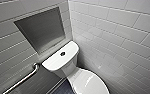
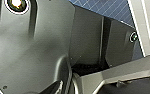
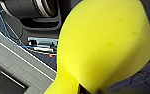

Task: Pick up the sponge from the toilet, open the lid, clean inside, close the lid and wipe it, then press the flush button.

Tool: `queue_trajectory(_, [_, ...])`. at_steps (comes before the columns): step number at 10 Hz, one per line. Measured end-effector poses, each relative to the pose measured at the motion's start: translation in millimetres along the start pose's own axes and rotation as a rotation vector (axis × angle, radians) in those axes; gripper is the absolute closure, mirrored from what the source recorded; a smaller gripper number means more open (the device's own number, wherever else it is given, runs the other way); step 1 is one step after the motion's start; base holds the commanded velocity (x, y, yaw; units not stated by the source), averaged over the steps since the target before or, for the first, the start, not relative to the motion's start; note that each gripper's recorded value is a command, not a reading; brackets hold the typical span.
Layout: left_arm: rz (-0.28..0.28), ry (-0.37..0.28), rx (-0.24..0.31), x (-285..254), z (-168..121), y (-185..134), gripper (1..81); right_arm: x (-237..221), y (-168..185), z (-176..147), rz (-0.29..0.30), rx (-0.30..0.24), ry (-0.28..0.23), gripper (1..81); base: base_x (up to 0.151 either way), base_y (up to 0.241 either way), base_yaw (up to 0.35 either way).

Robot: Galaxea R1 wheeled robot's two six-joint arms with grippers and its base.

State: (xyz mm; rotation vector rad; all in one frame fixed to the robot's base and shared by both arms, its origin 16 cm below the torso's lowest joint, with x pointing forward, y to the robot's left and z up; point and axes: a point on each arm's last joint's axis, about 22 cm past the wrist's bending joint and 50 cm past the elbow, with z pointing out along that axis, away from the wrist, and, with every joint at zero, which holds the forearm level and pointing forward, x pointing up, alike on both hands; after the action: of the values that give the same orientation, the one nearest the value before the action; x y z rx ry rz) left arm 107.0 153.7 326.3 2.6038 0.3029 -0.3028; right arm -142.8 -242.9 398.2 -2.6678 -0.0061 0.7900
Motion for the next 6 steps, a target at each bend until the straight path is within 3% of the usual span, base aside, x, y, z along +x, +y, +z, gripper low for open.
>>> queue_trajectory(4, [0.003, 0.008, -0.004, 5, 2, 4, 1.0, 39, 8, 4, -0.031, -0.037, 0.045, 81.1, 0.000, 0.000, 0.000])
queue_trajectory(6, [0.007, 0.014, -0.017, 9, 6, 14, 1.0, 39, 10, 10, -0.030, -0.065, 0.033, 81.1, 0.000, 0.000, 0.000])
